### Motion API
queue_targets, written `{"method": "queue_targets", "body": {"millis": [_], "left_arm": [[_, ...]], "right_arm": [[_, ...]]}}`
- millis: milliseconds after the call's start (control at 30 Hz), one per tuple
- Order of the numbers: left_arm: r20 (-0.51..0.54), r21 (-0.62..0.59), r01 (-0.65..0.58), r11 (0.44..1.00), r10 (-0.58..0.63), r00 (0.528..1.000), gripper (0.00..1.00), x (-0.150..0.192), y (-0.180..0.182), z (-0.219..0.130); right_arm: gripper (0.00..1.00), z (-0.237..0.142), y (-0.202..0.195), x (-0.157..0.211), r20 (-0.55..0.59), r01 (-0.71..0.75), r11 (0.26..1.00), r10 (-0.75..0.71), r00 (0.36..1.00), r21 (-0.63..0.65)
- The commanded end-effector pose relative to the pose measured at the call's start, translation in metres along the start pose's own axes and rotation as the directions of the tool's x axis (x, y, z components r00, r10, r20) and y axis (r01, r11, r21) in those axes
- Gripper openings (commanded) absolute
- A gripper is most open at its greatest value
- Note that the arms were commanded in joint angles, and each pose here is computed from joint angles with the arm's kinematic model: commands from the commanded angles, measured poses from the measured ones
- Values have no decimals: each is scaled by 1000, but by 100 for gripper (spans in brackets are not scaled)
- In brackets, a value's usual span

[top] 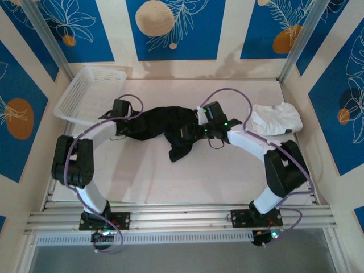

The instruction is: Fold the inside-out t-shirt

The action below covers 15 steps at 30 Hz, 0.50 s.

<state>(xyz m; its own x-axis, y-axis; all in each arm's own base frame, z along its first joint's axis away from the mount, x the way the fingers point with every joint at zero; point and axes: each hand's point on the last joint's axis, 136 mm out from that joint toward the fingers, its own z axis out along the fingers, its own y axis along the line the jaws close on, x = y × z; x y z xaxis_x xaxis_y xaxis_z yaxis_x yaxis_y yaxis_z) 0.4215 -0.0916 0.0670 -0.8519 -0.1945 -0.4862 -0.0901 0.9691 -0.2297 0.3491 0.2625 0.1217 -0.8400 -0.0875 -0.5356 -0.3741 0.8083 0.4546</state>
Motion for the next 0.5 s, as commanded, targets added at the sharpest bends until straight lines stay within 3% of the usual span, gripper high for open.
{"method": "queue_targets", "body": {"millis": [0,167,300,333,467], "left_arm": [[-4,8,-24,1000,24,1000,70,-12,-7,13],[-5,4,-18,1000,18,1000,28,-18,-7,24],[63,4,-34,999,34,997,0,-34,-10,-5],[92,16,-36,999,34,995,0,-39,-14,-16],[254,137,-41,990,5,967,0,-70,-40,-89]], "right_arm": [[73,30,9,-21,48,-1,1000,0,999,22],[31,49,-1,-40,48,14,995,-18,999,99],[4,6,-4,-62,119,59,984,-79,990,166],[0,-8,-3,-67,142,67,984,-91,986,168],[0,-81,17,-92,262,113,985,-143,954,129]]}}
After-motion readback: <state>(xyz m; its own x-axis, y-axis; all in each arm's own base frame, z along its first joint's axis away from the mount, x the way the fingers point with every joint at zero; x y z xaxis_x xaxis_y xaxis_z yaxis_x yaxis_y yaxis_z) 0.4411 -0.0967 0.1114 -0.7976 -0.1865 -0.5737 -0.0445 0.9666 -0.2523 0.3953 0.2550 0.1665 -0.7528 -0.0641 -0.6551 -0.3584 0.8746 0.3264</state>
